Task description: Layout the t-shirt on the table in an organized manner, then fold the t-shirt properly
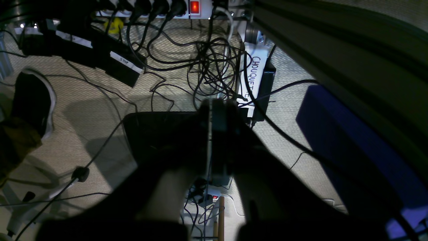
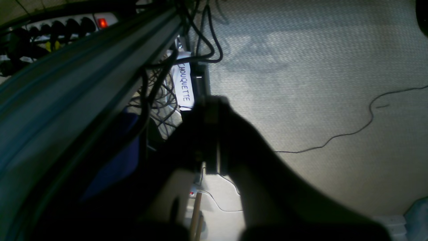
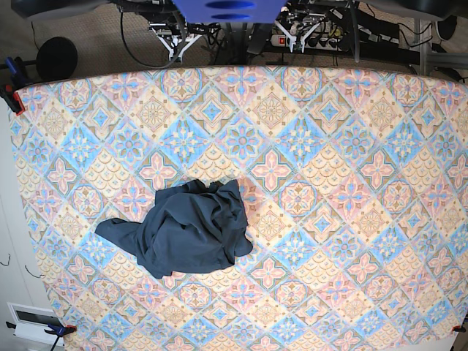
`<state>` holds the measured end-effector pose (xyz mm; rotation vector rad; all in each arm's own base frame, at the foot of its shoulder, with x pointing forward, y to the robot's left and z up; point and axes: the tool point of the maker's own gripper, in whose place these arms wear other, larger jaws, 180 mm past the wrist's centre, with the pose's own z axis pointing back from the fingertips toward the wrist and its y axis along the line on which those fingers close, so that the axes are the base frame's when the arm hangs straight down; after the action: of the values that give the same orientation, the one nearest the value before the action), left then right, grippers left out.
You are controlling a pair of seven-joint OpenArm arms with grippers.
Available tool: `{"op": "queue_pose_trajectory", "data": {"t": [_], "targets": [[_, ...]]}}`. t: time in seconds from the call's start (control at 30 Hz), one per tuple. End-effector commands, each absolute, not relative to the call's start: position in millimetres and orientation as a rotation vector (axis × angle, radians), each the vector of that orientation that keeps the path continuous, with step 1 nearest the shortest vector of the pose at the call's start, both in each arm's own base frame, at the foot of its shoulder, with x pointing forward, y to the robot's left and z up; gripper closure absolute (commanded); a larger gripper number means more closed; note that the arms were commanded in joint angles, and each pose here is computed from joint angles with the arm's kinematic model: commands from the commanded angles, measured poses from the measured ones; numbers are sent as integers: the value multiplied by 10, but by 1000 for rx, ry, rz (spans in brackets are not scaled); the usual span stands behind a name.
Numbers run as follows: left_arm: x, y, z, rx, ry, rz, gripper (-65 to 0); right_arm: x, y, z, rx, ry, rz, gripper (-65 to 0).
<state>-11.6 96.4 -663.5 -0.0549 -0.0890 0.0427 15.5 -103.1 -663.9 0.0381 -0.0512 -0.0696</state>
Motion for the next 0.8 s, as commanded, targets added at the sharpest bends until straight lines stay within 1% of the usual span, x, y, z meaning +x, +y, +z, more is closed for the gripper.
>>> {"op": "queue_pose_trajectory", "data": {"t": [0.0,0.57,0.63,0.77], "targets": [[-130,947,-6632,-57,-91,46,0,195,-1006,-6635,44,-63,-69,-5],[-130,957,-6633,-56,-91,44,0,163,-1004,-6637,44,-43,-69,-3],[-141,1077,-6636,-38,-90,35,0,142,-1004,-6637,44,-40,-69,-3],[-337,1328,-6622,0,-76,20,0,-181,-1088,-6637,29,-2,-67,-3]]}}
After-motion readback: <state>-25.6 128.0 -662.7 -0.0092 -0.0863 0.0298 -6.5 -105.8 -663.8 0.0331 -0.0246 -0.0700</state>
